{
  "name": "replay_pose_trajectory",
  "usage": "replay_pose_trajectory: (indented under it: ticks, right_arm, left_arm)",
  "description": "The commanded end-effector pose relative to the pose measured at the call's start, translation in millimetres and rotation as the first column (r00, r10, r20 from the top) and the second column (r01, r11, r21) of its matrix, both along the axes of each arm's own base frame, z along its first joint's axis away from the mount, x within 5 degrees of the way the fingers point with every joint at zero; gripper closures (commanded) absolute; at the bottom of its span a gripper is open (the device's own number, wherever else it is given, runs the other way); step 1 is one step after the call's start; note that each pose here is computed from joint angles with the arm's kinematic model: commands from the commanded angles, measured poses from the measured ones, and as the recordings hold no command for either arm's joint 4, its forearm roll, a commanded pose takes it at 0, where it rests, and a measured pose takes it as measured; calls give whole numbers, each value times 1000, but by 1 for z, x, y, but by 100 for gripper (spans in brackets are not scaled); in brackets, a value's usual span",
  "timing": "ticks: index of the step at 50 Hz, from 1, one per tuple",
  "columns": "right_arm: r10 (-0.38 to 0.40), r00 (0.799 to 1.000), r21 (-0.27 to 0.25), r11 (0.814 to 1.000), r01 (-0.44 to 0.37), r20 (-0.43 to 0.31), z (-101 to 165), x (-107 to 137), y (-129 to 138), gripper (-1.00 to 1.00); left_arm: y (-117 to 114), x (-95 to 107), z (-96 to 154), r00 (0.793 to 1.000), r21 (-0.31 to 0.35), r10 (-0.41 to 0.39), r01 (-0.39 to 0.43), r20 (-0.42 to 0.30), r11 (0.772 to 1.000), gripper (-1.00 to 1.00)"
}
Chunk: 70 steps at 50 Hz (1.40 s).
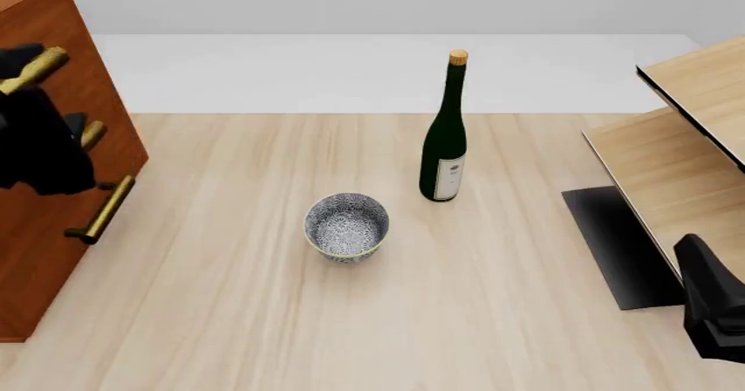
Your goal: Close the bottom drawer of the cabinet and open the top drawer.
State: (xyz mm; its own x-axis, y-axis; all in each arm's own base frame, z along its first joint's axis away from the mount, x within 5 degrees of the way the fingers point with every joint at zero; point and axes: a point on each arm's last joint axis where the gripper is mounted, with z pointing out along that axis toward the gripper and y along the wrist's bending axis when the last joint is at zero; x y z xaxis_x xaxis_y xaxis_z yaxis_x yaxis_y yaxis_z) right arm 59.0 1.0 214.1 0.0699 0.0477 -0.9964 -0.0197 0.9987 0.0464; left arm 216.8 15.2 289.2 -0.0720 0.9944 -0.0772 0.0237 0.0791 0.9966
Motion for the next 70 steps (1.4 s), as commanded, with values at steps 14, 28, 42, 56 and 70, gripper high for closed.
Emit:
replay_pose_trajectory:
  ticks: [14, 28, 42, 56, 70]
  right_arm:
    - [0, 1000, -1, 1000, 0, 0, 0, 0, 0, -100]
    - [0, 1000, -1, 1000, 0, 0, 0, 0, 0, -100]
    - [0, 1000, -3, 1000, 0, 1, 0, 0, 0, -100]
    - [1, 1000, -3, 1000, -1, 1, 0, -1, 0, -100]
    - [2, 1000, -6, 1000, -2, 2, 0, -1, 0, -100]
  left_arm:
    - [14, 5, -11, 998, 19, 60, -60, -10, 998, -100]
    - [24, 7, -17, 995, 24, 102, -101, -13, 995, -100]
    - [33, 6, -23, 990, 27, 140, -139, -18, 990, -100]
    - [43, 5, -28, 983, 36, 185, -184, -15, 982, -100]
    - [52, 3, -26, 975, 48, 222, -222, 1, 974, -100]
